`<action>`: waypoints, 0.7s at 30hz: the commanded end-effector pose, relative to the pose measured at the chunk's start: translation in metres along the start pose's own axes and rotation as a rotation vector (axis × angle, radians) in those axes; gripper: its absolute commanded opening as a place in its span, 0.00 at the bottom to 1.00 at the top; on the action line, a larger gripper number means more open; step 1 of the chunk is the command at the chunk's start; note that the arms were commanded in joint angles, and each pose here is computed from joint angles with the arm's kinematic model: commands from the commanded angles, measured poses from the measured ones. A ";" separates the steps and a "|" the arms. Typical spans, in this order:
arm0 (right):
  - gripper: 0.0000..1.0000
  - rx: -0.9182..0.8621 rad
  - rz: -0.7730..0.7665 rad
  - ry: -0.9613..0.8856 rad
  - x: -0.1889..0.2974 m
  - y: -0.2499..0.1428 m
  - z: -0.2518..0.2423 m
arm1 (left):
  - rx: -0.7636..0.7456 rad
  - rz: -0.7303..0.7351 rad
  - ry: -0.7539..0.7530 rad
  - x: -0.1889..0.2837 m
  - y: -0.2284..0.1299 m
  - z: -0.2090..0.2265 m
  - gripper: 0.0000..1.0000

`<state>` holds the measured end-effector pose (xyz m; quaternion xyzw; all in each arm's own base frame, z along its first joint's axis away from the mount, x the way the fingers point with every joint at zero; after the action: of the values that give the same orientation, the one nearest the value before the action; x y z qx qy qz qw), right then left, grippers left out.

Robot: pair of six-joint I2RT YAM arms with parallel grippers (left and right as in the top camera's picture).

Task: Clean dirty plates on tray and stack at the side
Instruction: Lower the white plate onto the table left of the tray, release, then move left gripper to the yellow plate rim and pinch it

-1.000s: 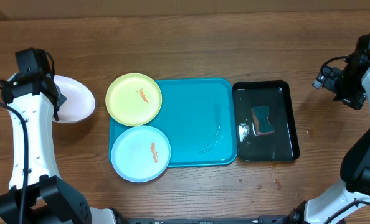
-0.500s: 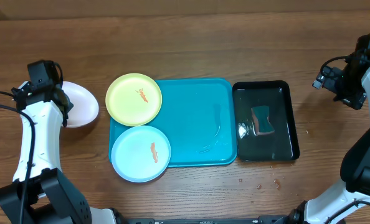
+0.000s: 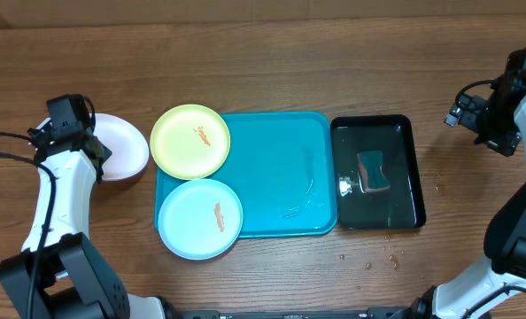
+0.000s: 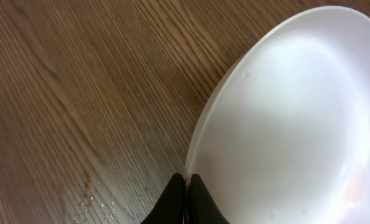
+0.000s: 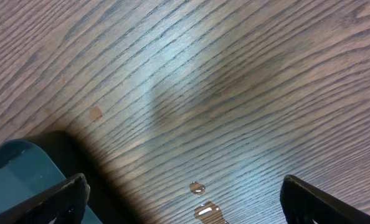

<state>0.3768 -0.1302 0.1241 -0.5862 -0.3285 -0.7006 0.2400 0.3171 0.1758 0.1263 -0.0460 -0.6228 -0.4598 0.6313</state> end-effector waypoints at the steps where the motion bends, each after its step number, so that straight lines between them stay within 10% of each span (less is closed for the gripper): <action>1: 1.00 -0.001 -0.042 0.019 0.013 0.008 0.003 | -0.041 0.037 -0.012 -0.011 -0.008 -0.006 0.04; 6: 1.00 -0.001 -0.042 0.019 0.013 0.008 0.003 | -0.077 0.052 -0.008 -0.020 -0.011 -0.010 0.10; 11: 1.00 -0.001 -0.042 0.019 0.013 0.008 0.003 | -0.118 0.024 -0.034 -0.013 0.002 -0.014 0.55; 21: 1.00 -0.001 -0.042 0.019 0.013 0.008 0.003 | -0.334 0.084 -0.576 0.062 0.022 -0.075 0.58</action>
<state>0.3768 -0.1302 0.1241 -0.5863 -0.3282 -0.7007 0.2398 0.3497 0.1454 0.1448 -0.2094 -0.6472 -0.4751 0.5582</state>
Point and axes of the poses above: each gripper's point midway between its finger pads, its own x axis back along the fingers, its own z axis along the line the jaws close on, y = z × x, the point moved 3 cm from there along x, back along the fingers, and after that the axes turned 10 degrees about -x, right-handed, at the moved point
